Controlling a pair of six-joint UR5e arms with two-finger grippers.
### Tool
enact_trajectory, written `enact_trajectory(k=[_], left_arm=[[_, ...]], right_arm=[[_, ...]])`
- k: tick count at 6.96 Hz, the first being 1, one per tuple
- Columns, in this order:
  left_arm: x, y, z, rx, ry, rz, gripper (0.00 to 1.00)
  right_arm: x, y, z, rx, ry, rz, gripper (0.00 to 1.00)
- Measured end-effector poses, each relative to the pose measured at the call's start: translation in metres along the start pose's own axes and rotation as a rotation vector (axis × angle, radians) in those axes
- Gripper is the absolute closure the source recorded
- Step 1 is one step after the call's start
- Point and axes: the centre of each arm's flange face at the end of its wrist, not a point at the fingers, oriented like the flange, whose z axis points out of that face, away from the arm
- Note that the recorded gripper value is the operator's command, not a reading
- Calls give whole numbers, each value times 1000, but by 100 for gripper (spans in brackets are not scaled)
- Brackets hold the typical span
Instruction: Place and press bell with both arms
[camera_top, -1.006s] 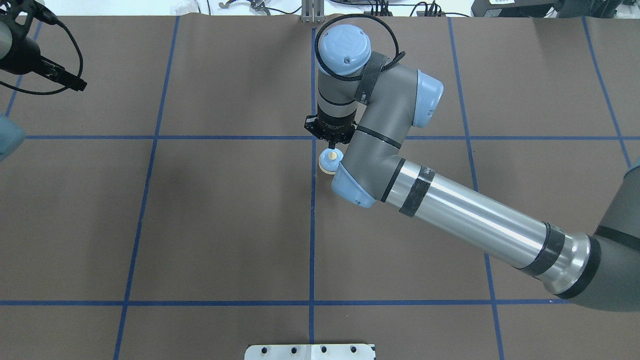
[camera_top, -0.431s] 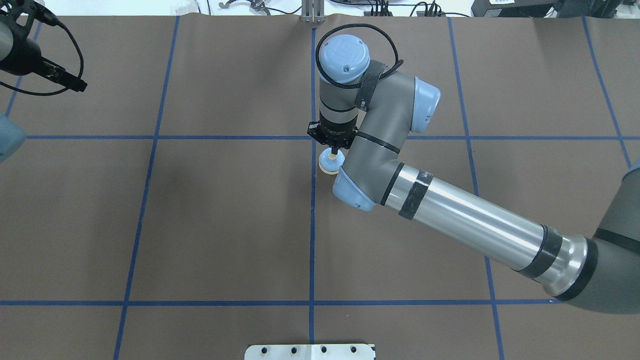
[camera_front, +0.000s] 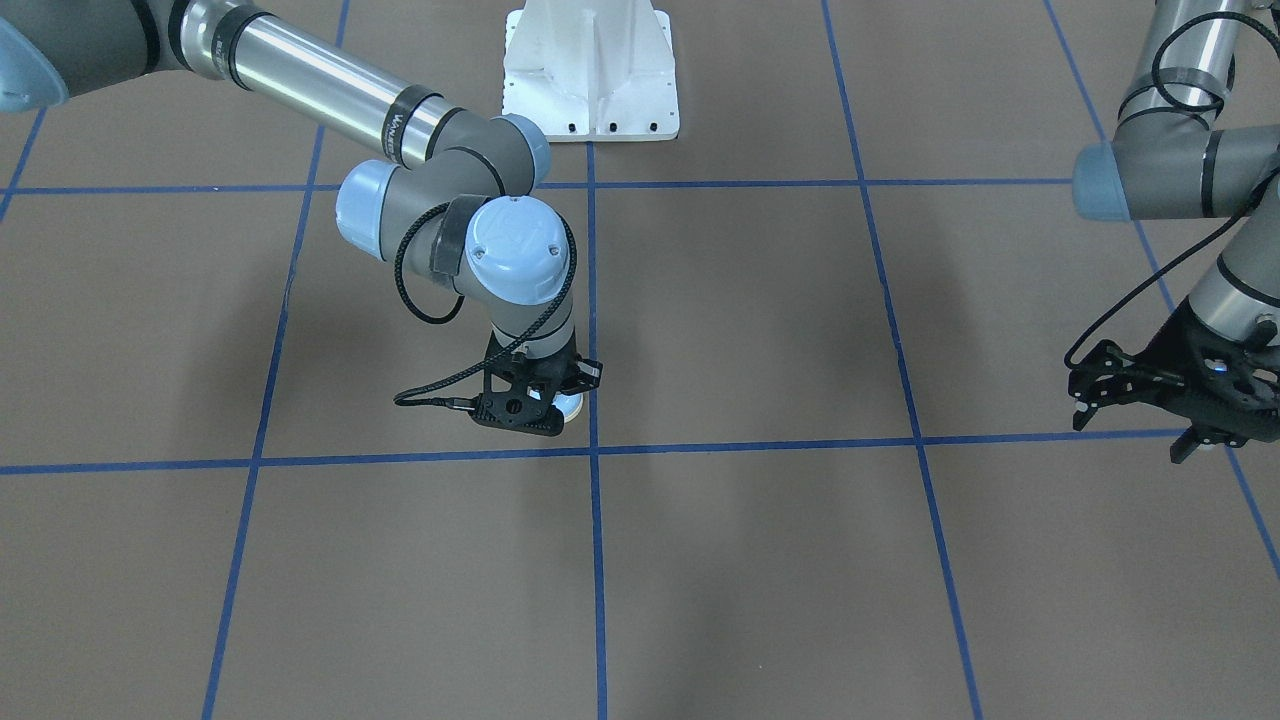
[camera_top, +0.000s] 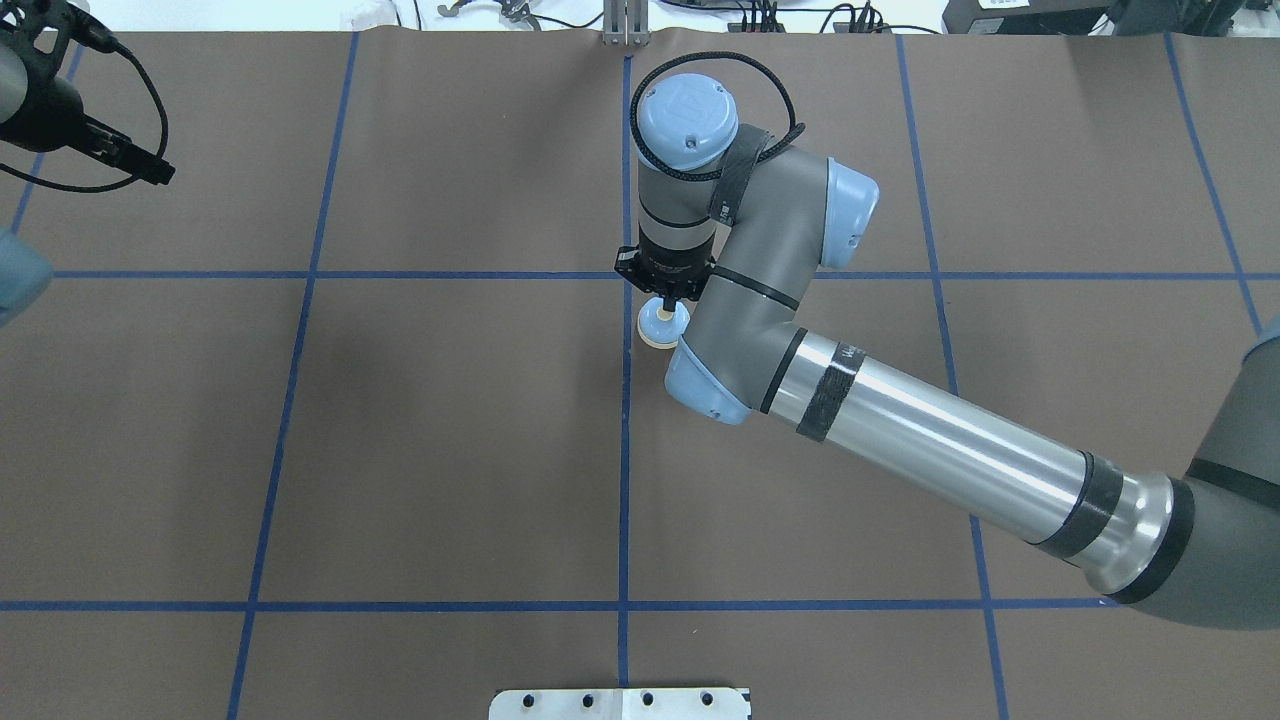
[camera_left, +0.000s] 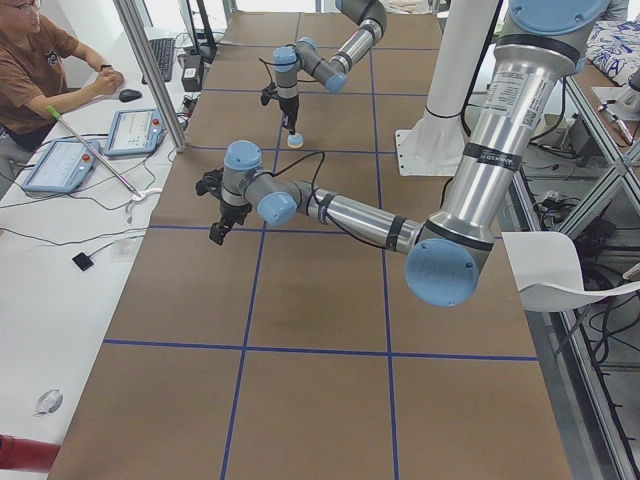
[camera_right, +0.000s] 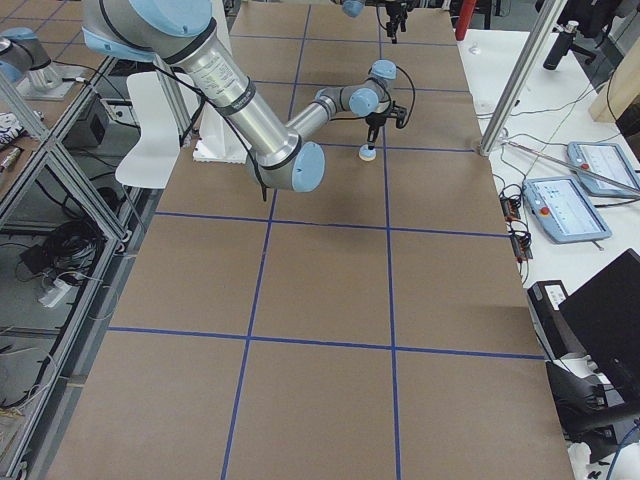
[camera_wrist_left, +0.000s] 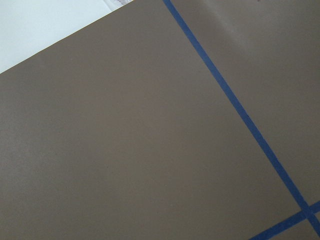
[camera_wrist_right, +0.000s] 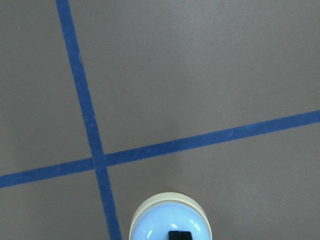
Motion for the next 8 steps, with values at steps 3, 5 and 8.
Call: enact_trajectory(k=[3,5,8], left_arm=[[-1,0,0,0,-1,-1,0],[-2,0,-1,1,0,-1,0],[-24,19,-8,-25,23,3,0]], right_arm=[[-2,-14,-35,11,-49,7,13],[15,-29,-75,-1,-103,25,0],[115,-39,-112,29,-76,-34,0]])
